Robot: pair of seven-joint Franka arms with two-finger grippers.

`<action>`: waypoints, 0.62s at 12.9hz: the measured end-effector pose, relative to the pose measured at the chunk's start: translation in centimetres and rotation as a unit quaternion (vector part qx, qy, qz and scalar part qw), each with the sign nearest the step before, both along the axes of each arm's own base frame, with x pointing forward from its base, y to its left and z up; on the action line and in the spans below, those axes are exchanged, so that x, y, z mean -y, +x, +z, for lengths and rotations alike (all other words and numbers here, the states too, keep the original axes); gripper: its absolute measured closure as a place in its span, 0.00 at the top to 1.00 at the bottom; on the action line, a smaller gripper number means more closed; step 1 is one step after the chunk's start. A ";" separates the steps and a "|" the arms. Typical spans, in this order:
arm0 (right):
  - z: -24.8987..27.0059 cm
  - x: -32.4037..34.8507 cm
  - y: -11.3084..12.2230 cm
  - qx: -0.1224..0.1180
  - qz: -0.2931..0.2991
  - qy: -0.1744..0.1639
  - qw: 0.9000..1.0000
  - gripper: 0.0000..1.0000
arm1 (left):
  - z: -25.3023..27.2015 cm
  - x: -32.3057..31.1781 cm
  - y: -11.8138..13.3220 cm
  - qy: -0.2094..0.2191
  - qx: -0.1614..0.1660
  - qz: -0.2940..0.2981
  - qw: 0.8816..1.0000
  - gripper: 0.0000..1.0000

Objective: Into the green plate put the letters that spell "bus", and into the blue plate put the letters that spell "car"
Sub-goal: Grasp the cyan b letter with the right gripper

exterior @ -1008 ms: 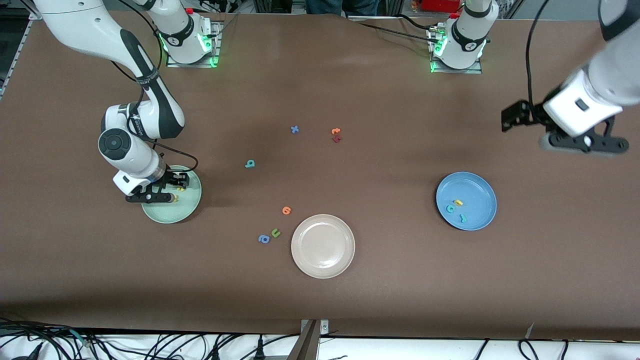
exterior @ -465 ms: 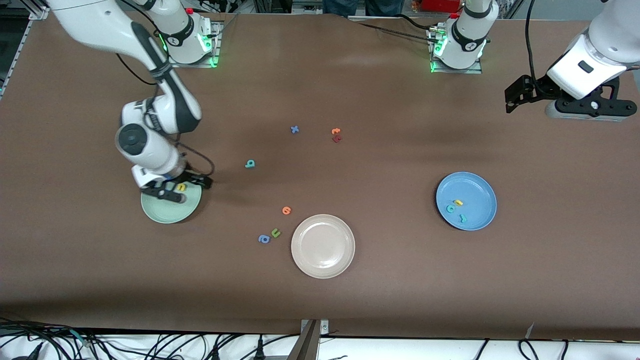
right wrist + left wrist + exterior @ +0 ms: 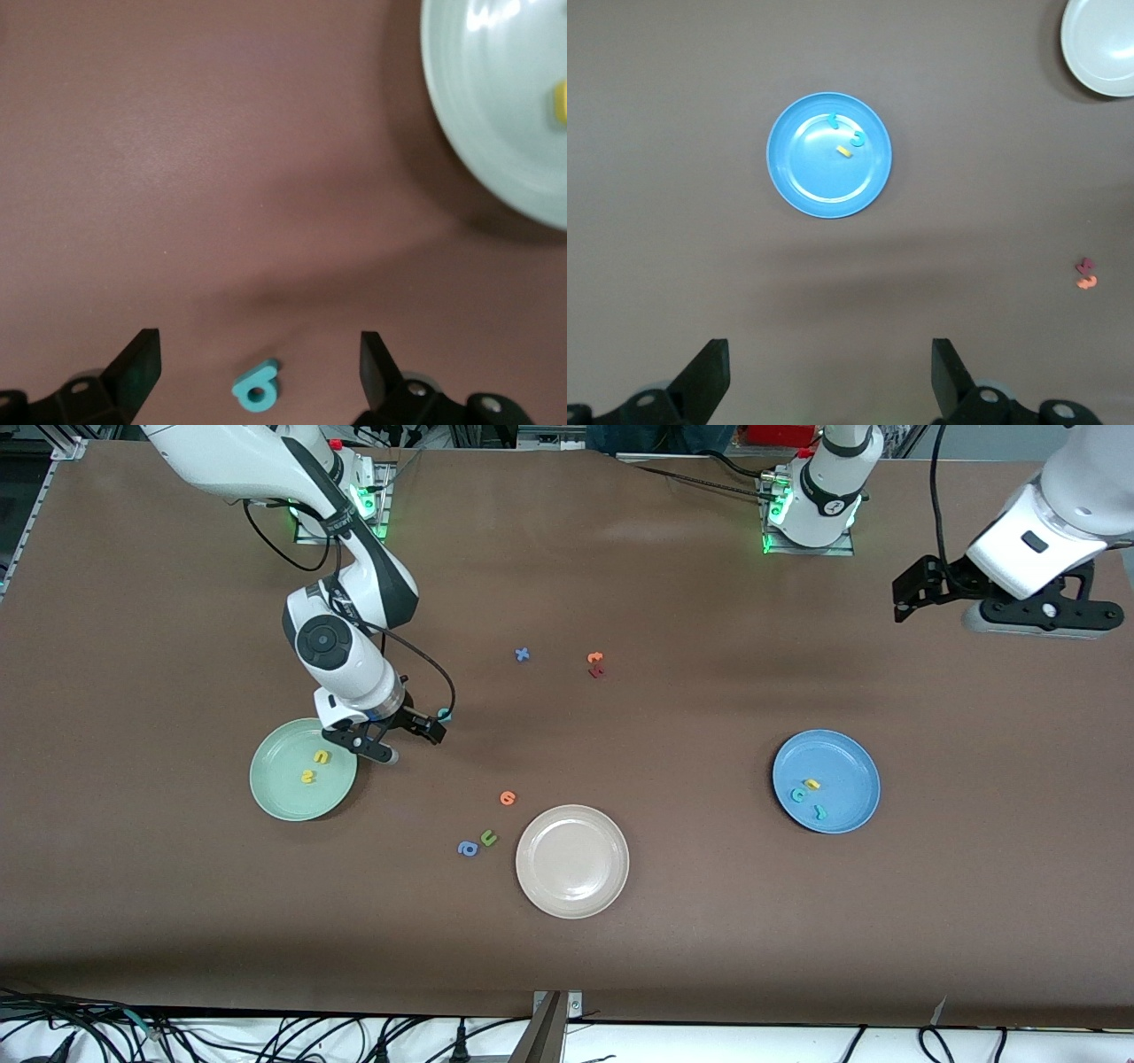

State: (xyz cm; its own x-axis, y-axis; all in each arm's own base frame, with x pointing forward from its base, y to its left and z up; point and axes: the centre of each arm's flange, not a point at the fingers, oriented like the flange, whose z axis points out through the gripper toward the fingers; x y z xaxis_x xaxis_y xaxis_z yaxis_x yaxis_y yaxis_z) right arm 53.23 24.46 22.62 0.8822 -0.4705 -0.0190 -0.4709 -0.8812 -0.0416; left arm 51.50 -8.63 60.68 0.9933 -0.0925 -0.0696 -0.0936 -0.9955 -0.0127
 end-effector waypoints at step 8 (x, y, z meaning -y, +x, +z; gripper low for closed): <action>-1.5 -3.7 -2.3 -0.029 -0.302 -0.005 0.953 0.99 | -0.3 -1.2 0.4 -0.003 -0.004 0.009 1.000 1.00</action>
State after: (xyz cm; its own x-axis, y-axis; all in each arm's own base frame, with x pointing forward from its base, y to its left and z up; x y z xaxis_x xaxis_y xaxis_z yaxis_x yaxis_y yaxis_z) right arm 50.93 28.18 21.09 0.4478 -0.8926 -0.0527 -0.8936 -0.4487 0.0064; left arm 51.90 -7.47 60.38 0.9943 -0.0743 -0.0762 -0.0750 -0.9972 -0.0062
